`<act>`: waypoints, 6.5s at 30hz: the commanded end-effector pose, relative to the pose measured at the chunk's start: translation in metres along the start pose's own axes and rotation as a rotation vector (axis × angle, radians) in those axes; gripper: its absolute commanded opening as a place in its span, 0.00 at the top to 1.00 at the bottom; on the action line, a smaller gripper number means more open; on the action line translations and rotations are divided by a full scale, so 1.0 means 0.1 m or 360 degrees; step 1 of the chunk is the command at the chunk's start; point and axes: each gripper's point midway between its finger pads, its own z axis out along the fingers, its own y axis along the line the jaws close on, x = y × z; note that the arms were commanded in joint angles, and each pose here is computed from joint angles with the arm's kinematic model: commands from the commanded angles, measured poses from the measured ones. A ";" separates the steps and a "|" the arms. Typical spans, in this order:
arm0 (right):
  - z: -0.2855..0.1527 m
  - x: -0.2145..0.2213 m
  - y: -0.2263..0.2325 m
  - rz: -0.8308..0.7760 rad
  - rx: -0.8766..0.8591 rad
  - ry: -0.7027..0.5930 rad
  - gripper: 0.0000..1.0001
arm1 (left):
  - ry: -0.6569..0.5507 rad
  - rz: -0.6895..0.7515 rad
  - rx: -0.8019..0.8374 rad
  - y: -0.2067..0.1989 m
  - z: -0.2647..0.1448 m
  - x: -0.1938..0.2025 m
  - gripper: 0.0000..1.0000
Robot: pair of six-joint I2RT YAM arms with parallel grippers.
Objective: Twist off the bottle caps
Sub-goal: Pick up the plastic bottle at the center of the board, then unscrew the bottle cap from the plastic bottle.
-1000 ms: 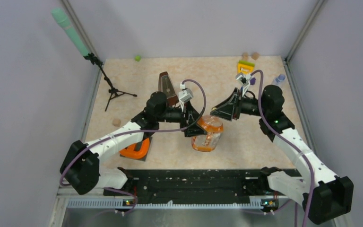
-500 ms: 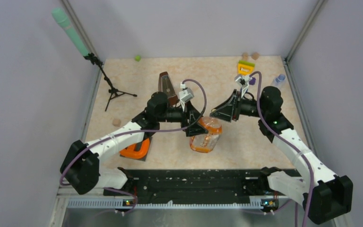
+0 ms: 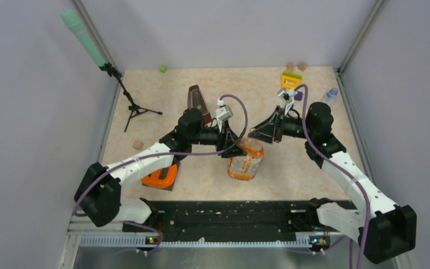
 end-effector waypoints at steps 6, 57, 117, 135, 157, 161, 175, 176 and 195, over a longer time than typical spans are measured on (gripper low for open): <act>0.01 0.05 0.04 -0.0028 -0.0017 0.0030 0.87 | -0.0128 0.0174 -0.0184 0.07 -0.10 -0.31 0.83; 0.57 -0.22 -0.43 0.0233 0.0458 -0.0432 0.54 | -0.0169 0.0185 -0.0946 0.45 -0.44 -0.13 1.00; 0.64 -0.14 0.16 -0.0025 0.0009 -0.0301 1.00 | -0.0222 0.0330 -0.0277 -0.28 -0.38 -0.38 1.00; 0.31 -0.07 0.68 -0.0282 -0.0415 -0.0146 1.00 | -0.0124 0.0283 0.0298 -0.83 -0.33 -0.47 1.00; 0.40 -0.04 0.15 -0.0089 0.0001 -0.0193 0.47 | -0.0080 0.0224 -0.0390 -0.11 -0.41 -0.41 1.00; 0.43 -0.06 0.05 -0.0064 0.0103 -0.0204 0.43 | -0.0052 0.0222 -0.0481 -0.03 -0.36 -0.38 1.00; 0.55 -0.08 -0.04 -0.0130 0.0261 -0.0222 0.76 | -0.0035 0.0271 -0.0807 0.18 -0.39 -0.34 1.00; 0.55 -0.07 -0.03 -0.0133 0.0258 -0.0224 0.80 | -0.0056 0.0270 -0.0825 0.19 -0.41 -0.36 1.00; 0.48 -0.17 0.02 0.0201 0.0198 -0.0514 1.00 | -0.0304 0.0278 -0.0798 0.13 -0.53 -0.45 0.13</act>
